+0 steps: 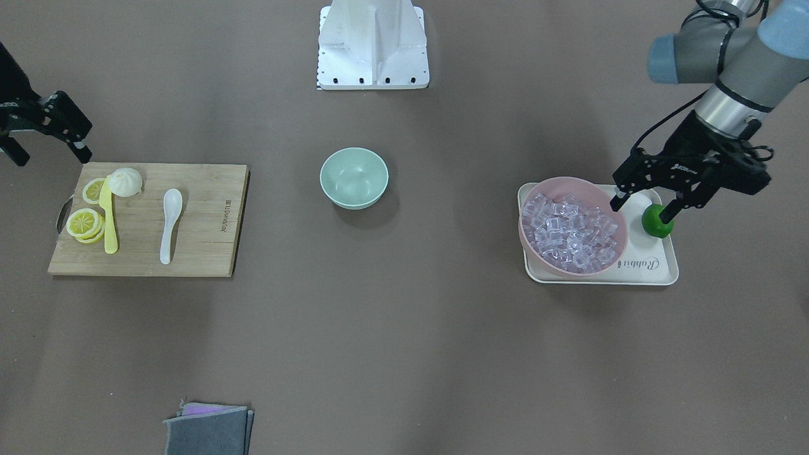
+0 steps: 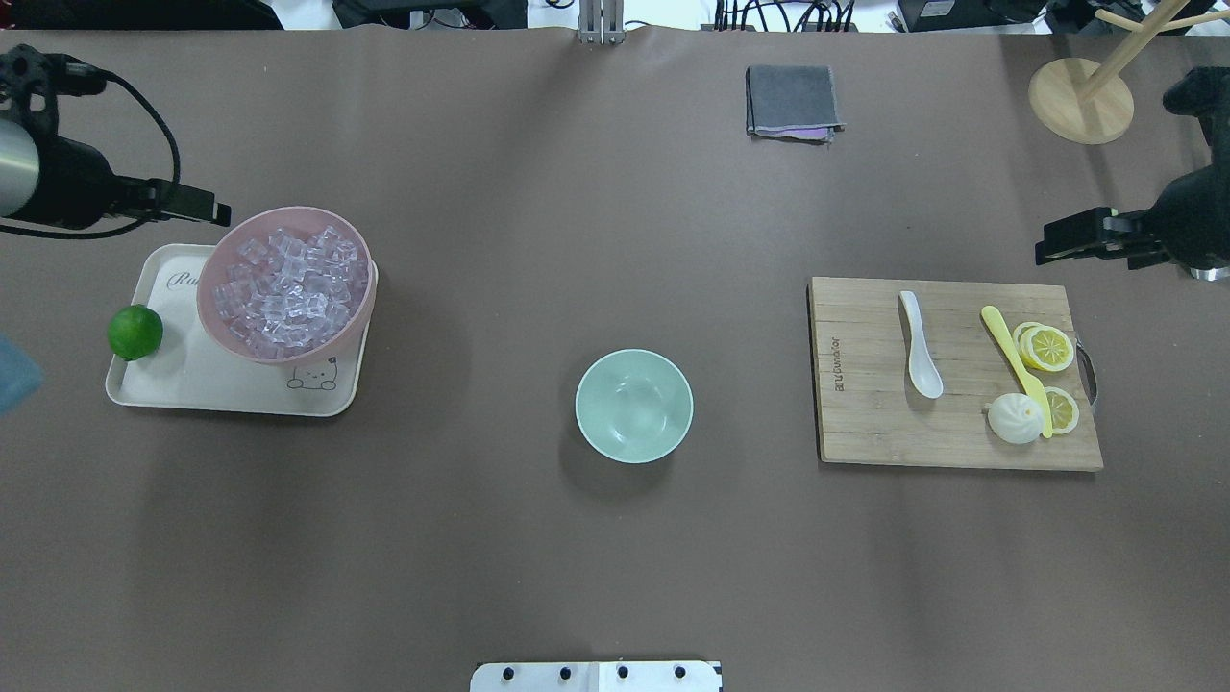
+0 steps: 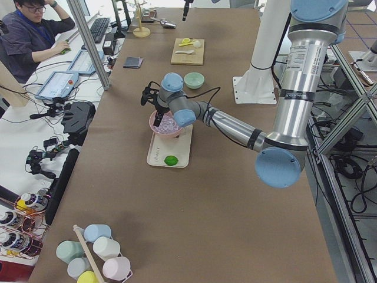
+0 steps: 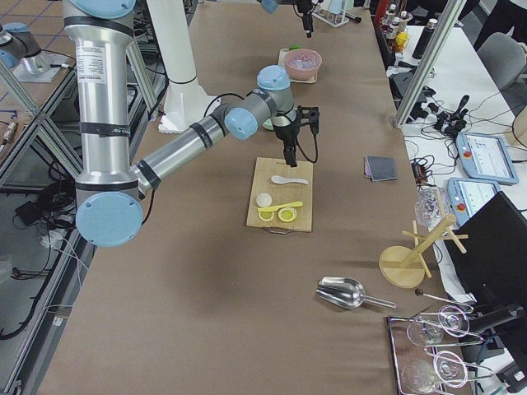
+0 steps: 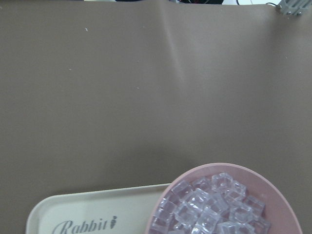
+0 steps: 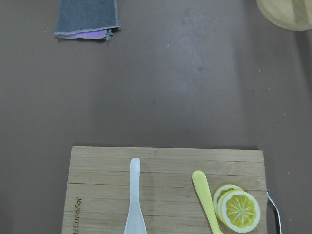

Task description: Put spoon and ice into bowl

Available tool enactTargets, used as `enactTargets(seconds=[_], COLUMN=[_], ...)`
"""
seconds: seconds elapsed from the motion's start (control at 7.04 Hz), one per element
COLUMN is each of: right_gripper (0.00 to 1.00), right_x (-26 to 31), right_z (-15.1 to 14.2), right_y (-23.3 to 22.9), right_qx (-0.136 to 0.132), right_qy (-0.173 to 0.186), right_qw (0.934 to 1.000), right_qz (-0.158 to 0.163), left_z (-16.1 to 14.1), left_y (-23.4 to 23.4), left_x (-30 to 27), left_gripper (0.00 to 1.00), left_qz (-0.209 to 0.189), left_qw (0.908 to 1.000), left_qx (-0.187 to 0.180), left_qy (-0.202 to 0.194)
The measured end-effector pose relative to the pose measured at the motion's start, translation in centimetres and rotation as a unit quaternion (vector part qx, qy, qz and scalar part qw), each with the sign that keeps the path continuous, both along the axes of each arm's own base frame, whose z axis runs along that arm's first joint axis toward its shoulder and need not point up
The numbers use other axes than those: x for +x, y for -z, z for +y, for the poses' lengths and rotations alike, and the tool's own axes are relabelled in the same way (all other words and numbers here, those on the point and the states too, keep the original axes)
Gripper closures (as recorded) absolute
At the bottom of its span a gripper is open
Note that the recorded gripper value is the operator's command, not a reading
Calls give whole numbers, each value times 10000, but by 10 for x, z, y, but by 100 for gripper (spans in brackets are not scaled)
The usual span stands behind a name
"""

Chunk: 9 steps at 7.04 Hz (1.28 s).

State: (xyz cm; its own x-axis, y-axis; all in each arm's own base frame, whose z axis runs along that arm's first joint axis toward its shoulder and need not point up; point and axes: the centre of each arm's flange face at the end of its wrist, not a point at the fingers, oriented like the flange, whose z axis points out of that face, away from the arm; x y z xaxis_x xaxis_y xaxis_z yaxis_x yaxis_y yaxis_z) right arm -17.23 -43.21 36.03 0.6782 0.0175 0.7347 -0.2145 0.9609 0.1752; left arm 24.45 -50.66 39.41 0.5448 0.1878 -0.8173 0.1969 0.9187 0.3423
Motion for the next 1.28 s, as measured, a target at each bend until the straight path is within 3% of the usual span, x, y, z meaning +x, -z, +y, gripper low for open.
enactTargets(seconds=[0.28,0.71,1.28], right_gripper=[0,0,0], right_x=[-13,-14,-14], right_z=[3,3,3], right_y=[2,2,2], right_qx=[54,88,93], right_qy=[-22,-36,-49], right_qw=[10000,9999,9999], right_qz=[28,42,49], left_z=[17,35,45], left_y=[3,1,1], left_x=[52,89,110], left_gripper=[15,16,42], left_qz=[-224,-405,-492], left_qw=[9996,9984,9976], left_qx=[195,374,465], left_qy=[11,-85,-122])
